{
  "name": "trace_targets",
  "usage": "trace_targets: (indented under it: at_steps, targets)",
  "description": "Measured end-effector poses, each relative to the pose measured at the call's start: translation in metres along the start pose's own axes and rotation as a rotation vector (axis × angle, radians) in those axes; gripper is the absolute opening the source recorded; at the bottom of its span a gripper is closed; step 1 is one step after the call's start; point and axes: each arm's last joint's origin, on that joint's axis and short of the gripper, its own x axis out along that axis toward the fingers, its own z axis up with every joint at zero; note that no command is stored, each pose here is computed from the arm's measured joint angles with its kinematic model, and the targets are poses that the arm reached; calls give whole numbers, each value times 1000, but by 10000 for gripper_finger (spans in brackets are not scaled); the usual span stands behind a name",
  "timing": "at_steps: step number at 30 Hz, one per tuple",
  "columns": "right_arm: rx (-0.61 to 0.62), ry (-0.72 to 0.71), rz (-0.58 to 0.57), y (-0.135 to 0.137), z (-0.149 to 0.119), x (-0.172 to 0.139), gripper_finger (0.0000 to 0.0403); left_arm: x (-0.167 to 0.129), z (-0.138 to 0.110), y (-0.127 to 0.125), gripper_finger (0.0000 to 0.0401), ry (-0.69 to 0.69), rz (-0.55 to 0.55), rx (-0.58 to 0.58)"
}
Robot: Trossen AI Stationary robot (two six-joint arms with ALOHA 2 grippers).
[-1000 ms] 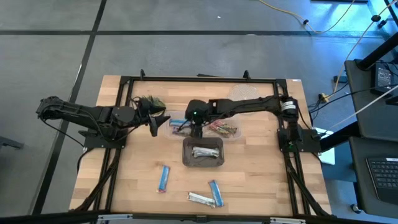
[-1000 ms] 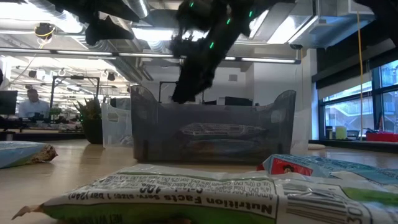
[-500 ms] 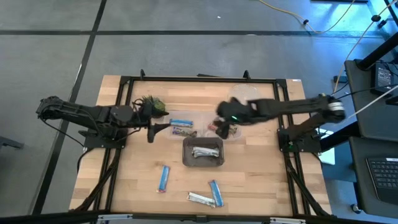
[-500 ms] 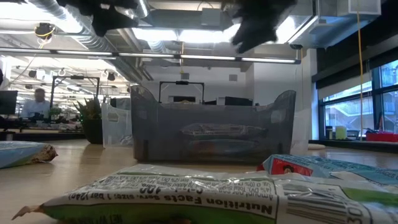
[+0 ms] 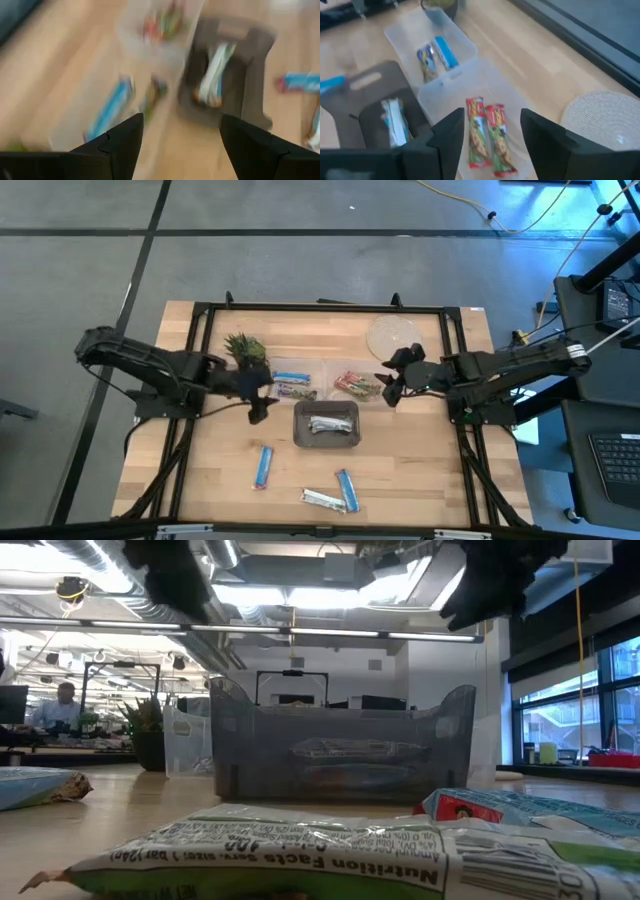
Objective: Pick and place Granola Bars by type
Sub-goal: Put the red granola bar into the right transparent bin
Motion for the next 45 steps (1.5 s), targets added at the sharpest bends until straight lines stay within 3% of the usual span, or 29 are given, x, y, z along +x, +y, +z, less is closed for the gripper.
trace_targets:
  at_steps: [4,8,17,26,45]
  targets:
    - [-56,48,1,-6,-8,-2,197,10,-3,-23,251,209,89,-155]
    - [-128,89,-2,-9,-16,0,197,24,-13,-53,251,320,147,-363]
    - [-260,107,-3,-10,-19,1,197,72,-64,-112,251,560,323,-676]
    - [-286,111,5,-10,-19,1,197,95,-84,-147,251,580,394,-788]
    - [-278,135,51,-8,-20,1,197,123,-103,-156,239,651,433,-828]
